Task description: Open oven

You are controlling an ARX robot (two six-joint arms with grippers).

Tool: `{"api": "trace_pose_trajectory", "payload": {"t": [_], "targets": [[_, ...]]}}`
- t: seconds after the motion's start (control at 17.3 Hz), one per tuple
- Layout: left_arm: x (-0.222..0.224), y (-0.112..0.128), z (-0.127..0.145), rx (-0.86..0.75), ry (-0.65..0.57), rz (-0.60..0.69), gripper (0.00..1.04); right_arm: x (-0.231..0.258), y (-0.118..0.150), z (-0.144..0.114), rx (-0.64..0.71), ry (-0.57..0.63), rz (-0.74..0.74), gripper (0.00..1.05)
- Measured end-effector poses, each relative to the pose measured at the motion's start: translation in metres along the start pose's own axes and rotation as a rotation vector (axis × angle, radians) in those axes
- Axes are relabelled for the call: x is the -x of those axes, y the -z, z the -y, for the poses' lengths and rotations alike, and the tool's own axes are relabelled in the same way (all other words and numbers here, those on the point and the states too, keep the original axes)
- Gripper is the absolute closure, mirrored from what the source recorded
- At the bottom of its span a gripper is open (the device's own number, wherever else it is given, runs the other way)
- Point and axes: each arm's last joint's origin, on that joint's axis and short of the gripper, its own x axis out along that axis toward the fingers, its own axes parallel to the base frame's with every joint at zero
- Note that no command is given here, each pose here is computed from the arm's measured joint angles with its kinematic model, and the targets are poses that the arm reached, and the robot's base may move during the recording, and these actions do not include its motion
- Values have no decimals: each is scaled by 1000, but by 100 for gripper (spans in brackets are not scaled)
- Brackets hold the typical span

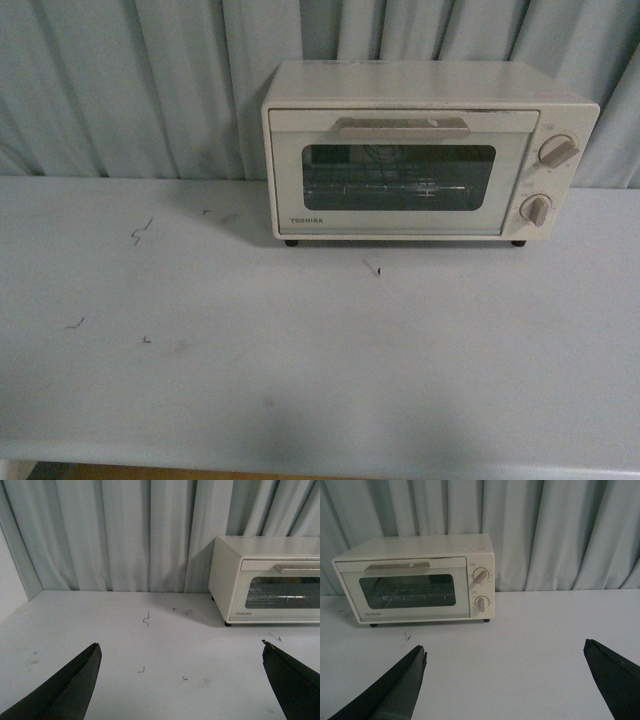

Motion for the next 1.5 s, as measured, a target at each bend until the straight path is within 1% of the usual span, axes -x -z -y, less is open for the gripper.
{"api": "trace_pose_trajectory", "payload": {"t": [1.5], "targets": [[0,0,0,0,0,5,7,0,-1,0,0,0,6,7]]}}
